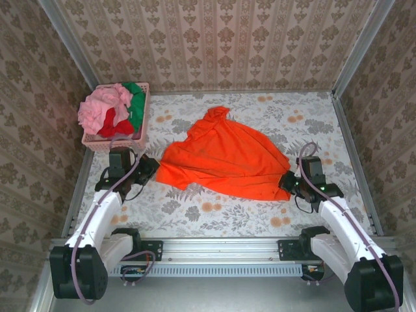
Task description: Fold and stack the t-shirts
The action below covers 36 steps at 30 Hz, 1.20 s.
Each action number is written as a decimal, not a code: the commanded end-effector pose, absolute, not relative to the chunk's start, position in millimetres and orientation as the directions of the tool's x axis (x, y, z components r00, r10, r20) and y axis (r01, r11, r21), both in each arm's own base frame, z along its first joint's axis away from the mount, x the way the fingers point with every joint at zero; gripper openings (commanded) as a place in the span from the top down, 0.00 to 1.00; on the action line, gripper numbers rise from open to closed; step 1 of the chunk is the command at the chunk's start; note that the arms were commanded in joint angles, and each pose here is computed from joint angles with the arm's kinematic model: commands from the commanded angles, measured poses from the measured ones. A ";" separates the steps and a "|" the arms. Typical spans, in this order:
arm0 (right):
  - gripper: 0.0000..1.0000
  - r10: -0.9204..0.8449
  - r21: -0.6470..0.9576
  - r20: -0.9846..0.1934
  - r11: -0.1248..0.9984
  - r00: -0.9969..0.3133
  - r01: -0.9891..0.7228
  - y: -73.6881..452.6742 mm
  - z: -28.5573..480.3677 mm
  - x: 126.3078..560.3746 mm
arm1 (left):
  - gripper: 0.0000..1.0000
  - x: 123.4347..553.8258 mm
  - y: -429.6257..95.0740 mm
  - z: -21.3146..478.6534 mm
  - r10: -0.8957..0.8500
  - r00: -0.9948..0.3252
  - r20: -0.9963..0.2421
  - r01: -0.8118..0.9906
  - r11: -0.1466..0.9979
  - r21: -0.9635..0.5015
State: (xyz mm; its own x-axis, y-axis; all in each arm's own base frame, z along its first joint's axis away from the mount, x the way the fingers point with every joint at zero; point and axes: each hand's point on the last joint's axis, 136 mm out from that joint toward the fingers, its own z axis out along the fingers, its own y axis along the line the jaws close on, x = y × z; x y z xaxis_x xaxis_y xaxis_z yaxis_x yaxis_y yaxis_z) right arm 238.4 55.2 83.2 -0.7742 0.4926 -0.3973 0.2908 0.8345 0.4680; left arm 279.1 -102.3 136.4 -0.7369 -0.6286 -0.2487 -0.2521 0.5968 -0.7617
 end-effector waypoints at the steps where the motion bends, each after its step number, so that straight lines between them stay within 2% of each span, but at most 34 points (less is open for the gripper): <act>1: 1.00 0.500 0.493 -0.307 0.812 -0.810 0.314 65.2 83.9 223.9 | 1.00 279.2 -103.0 134.6 -0.628 -0.740 -0.241 -0.247 0.588 -0.771; 14: 1.00 0.554 0.452 -0.100 0.765 -0.826 0.458 76.6 65.2 147.0 | 1.00 268.1 -96.8 126.5 -0.637 -0.738 -0.222 -0.290 0.597 -0.748; 18: 1.00 0.573 0.503 -0.264 0.768 -0.775 0.397 71.2 100.2 169.6 | 1.00 273.9 -96.0 142.0 -0.648 -0.722 -0.244 -0.266 0.585 -0.766; 23: 1.00 0.517 0.536 -0.545 0.820 -0.660 0.200 66.5 190.4 221.4 | 1.00 296.6 -91.9 207.8 -0.639 -0.672 -0.373 -0.139 0.604 -0.785; 30: 1.00 0.351 0.401 -0.818 0.916 -0.456 -0.014 58.1 354.0 261.1 | 1.00 322.3 -70.2 350.0 -0.616 -0.497 -0.610 0.076 0.670 -0.738; 36: 1.00 0.295 0.333 -0.920 0.936 -0.259 -0.116 51.7 474.2 252.3 | 1.00 313.2 -58.9 475.9 -0.592 -0.283 -0.754 0.252 0.713 -0.655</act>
State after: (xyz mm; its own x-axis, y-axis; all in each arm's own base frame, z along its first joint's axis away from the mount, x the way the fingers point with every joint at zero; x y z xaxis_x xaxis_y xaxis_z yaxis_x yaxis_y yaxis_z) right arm 261.9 62.4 445.3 -0.3261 0.3750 -0.8678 -0.1095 0.8968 0.4287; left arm 321.0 -63.0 438.5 -0.3651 -0.6284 -0.6868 0.1929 0.6707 -0.7162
